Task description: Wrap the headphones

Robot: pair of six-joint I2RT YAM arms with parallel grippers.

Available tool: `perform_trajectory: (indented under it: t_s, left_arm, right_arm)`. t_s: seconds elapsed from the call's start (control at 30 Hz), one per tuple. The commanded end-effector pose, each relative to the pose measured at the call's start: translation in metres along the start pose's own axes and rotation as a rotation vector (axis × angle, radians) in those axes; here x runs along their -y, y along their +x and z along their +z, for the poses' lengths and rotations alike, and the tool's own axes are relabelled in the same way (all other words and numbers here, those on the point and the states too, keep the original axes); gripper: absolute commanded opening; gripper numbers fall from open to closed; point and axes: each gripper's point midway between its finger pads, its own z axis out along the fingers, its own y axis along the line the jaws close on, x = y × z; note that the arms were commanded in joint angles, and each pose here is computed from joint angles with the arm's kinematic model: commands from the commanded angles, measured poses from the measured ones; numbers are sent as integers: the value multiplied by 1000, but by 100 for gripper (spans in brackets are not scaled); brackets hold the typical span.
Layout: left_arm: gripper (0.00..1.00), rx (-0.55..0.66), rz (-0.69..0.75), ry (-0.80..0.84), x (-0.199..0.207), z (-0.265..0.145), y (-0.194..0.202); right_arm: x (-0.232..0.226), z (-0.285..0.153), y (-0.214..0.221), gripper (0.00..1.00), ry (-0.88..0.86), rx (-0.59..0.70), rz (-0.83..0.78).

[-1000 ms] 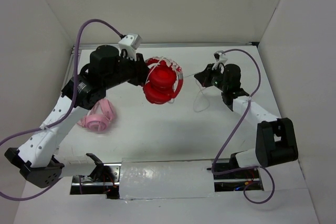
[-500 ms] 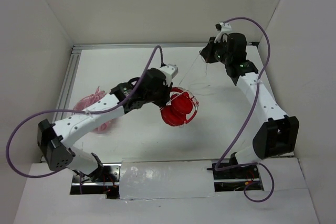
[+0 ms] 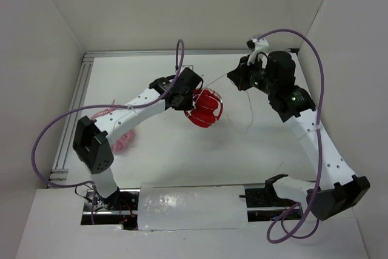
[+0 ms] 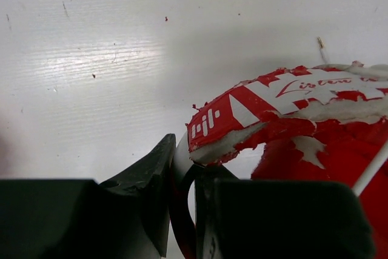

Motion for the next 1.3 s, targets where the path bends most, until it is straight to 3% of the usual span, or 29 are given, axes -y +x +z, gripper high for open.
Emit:
perform_trajectory:
  t_s: [0.0, 0.27, 0.4, 0.5, 0.7, 0.83, 1.07, 1.27]
  left_arm:
    - [0, -152, -27, -277, -52, 13, 26]
    - [0, -190, -219, -266, -71, 46, -20]
    - [0, -151, -292, -270, -74, 46, -46]
    - [0, -136, -315, -258, -71, 42, -55]
    - [0, -113, -319, -256, -67, 31, -55]
    - [0, -116, -330, -259, -70, 30, -55]
    - [0, -69, -386, -172, -72, 19, -76]
    - [0, -5, -457, -61, -62, -5, -92]
  right_arm:
    - [-30, -27, -48, 0, -78, 171, -60]
    - [-121, -35, -4, 0, -386, 80, 24]
    - [-173, -42, 9, 0, -590, 75, 0]
    - [-194, -26, 14, 0, -627, 46, 4]
    - [-202, 22, -13, 0, -523, 46, 78]
    - [-227, 14, -19, 0, -653, 45, 58]
    - [-241, -4, 66, 0, -783, -120, 27]
    - [-252, -9, 119, 2, -882, -146, 2]
